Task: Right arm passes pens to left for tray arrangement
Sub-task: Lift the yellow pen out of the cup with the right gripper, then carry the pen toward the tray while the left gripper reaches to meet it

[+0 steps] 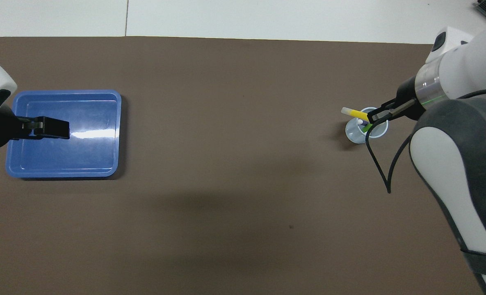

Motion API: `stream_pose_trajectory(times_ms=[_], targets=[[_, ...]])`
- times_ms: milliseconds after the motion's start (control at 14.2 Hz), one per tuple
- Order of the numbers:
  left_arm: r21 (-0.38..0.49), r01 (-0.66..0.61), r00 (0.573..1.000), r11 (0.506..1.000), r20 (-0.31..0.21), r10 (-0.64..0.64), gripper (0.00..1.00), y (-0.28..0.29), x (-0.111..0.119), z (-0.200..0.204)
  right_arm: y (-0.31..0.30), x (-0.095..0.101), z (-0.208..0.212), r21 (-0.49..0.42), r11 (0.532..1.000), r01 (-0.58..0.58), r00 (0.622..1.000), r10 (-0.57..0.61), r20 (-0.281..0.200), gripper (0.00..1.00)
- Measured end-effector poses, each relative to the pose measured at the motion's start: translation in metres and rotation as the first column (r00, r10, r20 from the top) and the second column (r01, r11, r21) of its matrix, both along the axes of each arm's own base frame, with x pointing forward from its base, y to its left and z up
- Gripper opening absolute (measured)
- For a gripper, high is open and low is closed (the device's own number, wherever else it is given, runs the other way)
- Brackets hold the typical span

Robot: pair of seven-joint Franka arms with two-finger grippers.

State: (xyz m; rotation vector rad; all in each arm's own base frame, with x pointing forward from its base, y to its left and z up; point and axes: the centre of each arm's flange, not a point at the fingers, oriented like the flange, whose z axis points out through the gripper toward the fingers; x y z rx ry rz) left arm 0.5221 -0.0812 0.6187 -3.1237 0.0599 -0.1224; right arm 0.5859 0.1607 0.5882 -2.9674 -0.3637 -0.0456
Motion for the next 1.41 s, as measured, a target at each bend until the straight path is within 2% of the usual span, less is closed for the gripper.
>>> stream_pose_trajectory(times_ms=[212, 423, 917, 1058, 1199, 1340, 1411], targets=[[-0.041, -0.007, 1.0, 0.999, 0.02, 0.008, 1.0, -0.002, 0.001, -0.014, 0.034, -0.008, 0.005, 0.104, 0.983, 0.151, 0.988, -0.146, -0.059, 0.16], [-0.065, -0.016, 1.0, 0.998, 0.014, 0.017, 1.0, -0.002, 0.003, -0.03, 0.039, -0.005, 0.01, 0.189, 0.939, 0.288, 0.957, -0.274, -0.101, 0.16], [-0.289, -0.146, 0.988, 0.946, -0.095, 0.123, 0.99, 0.027, 0.031, -0.068, 0.093, -0.013, 0.011, 0.31, 0.809, 0.499, 0.866, -0.451, -0.216, 0.16], [-0.353, -0.187, 0.979, 0.917, -0.14, 0.146, 0.98, 0.027, 0.041, -0.076, 0.116, -0.019, 0.008, 0.326, 0.776, 0.539, 0.841, -0.482, -0.245, 0.16], [-0.41, -0.32, 0.943, 0.854, -0.22, 0.248, 0.98, 0.031, 0.051, -0.082, 0.133, -0.024, 0.005, 0.347, 0.72, 0.601, 0.799, -0.525, -0.294, 0.16], [-0.427, -0.484, 0.87, 0.763, -0.326, 0.37, 0.98, 0.025, 0.055, -0.086, 0.15, -0.028, 0.004, 0.371, 0.666, 0.647, 0.762, -0.558, -0.327, 0.16], [-0.414, -0.568, 0.818, 0.711, -0.379, 0.433, 0.98, 0.019, 0.055, -0.086, 0.159, -0.032, 0.004, 0.379, 0.647, 0.662, 0.75, -0.57, -0.335, 0.16]])
